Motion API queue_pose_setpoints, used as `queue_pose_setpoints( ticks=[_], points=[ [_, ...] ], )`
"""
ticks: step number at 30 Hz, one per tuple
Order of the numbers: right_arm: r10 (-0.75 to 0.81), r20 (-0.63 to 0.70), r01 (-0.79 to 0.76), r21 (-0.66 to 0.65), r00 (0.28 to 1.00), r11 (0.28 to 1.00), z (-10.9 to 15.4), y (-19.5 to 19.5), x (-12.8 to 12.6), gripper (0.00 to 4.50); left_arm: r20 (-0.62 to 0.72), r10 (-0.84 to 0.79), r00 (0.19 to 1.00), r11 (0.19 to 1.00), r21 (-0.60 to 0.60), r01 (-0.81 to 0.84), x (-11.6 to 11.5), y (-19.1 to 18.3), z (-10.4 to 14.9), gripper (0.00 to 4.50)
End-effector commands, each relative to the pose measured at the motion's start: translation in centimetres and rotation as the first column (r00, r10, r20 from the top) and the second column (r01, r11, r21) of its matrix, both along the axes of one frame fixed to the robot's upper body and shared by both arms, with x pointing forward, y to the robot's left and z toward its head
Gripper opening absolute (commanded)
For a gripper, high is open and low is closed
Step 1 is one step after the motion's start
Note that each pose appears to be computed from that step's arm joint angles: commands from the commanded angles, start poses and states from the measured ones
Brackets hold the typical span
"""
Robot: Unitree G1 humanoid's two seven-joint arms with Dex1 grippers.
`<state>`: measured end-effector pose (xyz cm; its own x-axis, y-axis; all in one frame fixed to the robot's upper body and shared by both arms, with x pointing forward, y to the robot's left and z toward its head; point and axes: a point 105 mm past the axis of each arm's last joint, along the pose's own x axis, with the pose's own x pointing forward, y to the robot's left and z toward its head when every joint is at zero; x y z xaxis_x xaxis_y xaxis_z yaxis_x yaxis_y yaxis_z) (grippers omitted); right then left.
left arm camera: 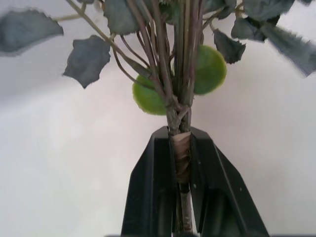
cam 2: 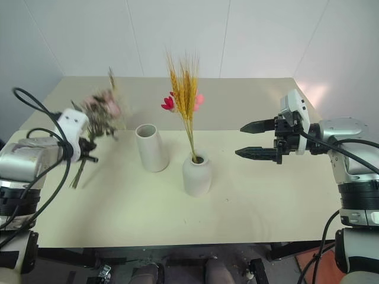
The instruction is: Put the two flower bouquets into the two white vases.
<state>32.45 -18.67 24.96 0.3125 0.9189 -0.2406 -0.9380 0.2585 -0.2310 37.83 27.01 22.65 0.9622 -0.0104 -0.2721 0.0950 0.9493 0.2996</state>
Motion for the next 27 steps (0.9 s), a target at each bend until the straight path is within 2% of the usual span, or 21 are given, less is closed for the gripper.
queue_pose_setpoints(
  ticks=[1, 9, 14, 17, 21, 24, 27],
  points=[
    [-0.039, 0.044, 0.039, 0.005, 0.998, 0.999, 1.1, -0.7, 0.6, 4.50, 0.324, -0.093, 0.942, 0.995, 0.000, 0.098, -0.4, -1.5, 6.9, 0.13],
    [-0.050, 0.061, 0.048, 0.032, 0.997, 0.998, 1.7, -0.7, 1.0, 4.50, 0.583, -0.231, 0.779, 0.930, -0.103, 0.353, -0.6, -5.9, 14.2, 0.13],
    [-0.059, 0.079, 0.055, 0.050, 0.995, 0.997, 1.9, -0.4, 1.0, 4.50, 0.649, -0.368, 0.666, 0.804, -0.138, 0.578, -1.5, -9.7, 16.7, 0.13],
    [-0.071, 0.088, 0.066, 0.060, 0.994, 0.996, 2.0, -0.4, 0.9, 4.50, 0.651, -0.434, 0.623, 0.728, -0.155, 0.668, -2.0, -11.2, 16.8, 0.13],
    [-0.087, 0.094, 0.081, 0.066, 0.992, 0.995, 1.8, -0.6, 0.5, 4.50, 0.616, -0.505, 0.604, 0.663, -0.170, 0.729, -2.0, -12.7, 15.5, 0.13],
    [-0.098, 0.096, 0.091, 0.068, 0.991, 0.993, 1.7, -0.7, 0.2, 4.50, 0.610, -0.533, 0.586, 0.627, -0.180, 0.758, -2.1, -13.3, 14.8, 0.13],
    [-0.109, 0.097, 0.103, 0.072, 0.989, 0.992, 1.6, -0.9, 0.0, 4.50, 0.597, -0.550, 0.584, 0.623, -0.172, 0.763, -1.8, -13.9, 13.6, 0.13]
  ],
)
